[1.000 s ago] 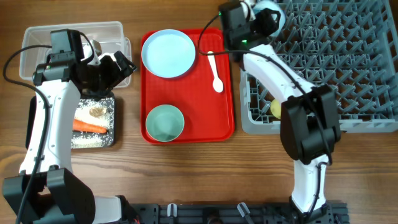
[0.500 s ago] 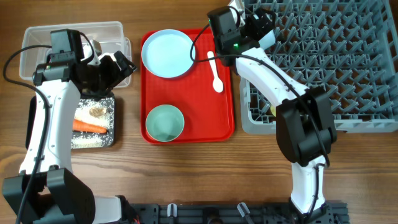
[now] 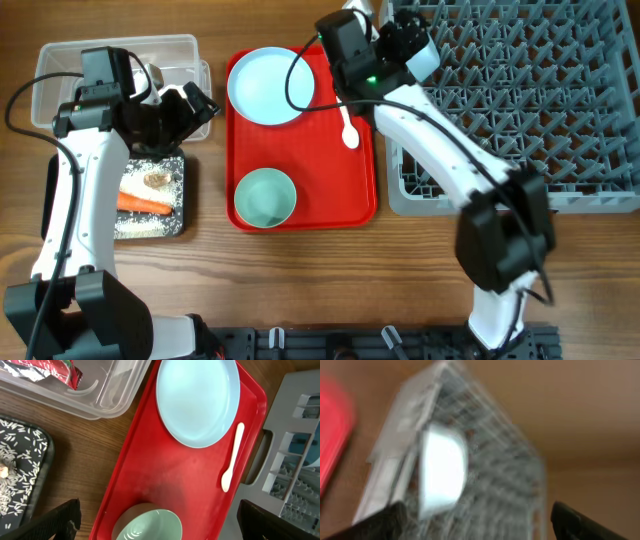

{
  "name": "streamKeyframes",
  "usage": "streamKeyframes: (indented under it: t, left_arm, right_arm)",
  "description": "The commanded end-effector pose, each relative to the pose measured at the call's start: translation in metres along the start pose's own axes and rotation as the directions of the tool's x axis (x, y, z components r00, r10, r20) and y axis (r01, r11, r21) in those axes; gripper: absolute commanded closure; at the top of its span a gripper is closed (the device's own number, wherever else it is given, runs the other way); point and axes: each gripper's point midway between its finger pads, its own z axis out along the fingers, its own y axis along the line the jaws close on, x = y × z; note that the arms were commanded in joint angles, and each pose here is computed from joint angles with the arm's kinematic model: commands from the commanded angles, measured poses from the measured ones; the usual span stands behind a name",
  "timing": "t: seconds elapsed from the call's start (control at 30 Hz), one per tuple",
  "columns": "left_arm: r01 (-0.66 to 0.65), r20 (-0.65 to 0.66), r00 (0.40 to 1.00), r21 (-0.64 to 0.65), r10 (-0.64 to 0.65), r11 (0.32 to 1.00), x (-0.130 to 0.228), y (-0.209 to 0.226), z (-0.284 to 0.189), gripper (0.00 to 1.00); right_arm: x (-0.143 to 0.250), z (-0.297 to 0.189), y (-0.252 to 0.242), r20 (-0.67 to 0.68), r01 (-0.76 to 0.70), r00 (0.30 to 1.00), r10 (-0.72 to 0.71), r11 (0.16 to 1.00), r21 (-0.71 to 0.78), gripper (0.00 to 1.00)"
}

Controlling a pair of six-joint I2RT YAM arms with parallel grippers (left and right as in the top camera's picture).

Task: Sort waste into correct bins and load items into the dishwasher rack
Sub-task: 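Reach the right gripper back and grasp the green bowl's rim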

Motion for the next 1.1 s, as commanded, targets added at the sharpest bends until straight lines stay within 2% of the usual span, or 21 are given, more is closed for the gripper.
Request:
streamKeyframes:
  t: [0.0,0.07,0.17,0.2,0.27,0.47,0.57,0.83,1.07]
  left_arm:
    - [-0.007,0.019,1.000,0.009,0.006,1.000,-0.003,-0.003,-0.006,0.00]
    - [-0.007,0.019,1.000,0.009,0.006,1.000,-0.003,-0.003,-0.006,0.00]
    - [-0.007,0.019,1.000,0.009,0.006,1.000,-0.003,-0.003,-0.006,0.00]
    - [-0.007,0.019,1.000,0.009,0.006,1.000,-0.003,-0.003,-0.006,0.00]
    - [-0.007,0.019,1.000,0.009,0.006,1.000,-0.003,-0.003,-0.006,0.00]
    - [-0.007,0.019,1.000,0.009,0.006,1.000,-0.003,-0.003,-0.006,0.00]
    - [-0.007,0.019,1.000,0.009,0.006,1.000,-0.003,-0.003,-0.006,0.00]
    - [-0.007,0.019,1.000,0.009,0.006,1.000,-0.003,-0.003,-0.006,0.00]
    - [-0.007,0.019,1.000,0.009,0.006,1.000,-0.003,-0.003,-0.006,0.00]
  right_arm:
    - [-0.009,-0.064,0.049,0.042,-0.165,0.975,0.219,0.837,-0.521,0.07]
    - [-0.002,-0.097,0.082,-0.017,-0.165,0.974,0.224,0.658,-0.734,0.11]
    - [0.009,-0.152,0.127,-0.094,-0.145,0.980,0.177,0.303,-0.942,0.21]
    - [0.014,-0.162,0.139,-0.107,-0.141,0.982,0.156,0.227,-0.964,0.21]
    - [0.024,-0.171,0.162,-0.120,-0.137,0.985,0.122,0.146,-0.980,0.22]
    - [0.061,-0.168,0.209,-0.152,-0.158,0.987,0.052,0.126,-0.979,0.24]
    - [0.067,-0.160,0.217,-0.137,-0.143,0.989,0.049,0.159,-0.977,0.26]
    - [0.058,-0.141,0.235,-0.039,-0.058,0.997,0.069,0.299,-0.953,0.29]
    - [0.057,-0.127,0.265,-0.033,-0.049,0.998,0.057,0.312,-0.949,0.37]
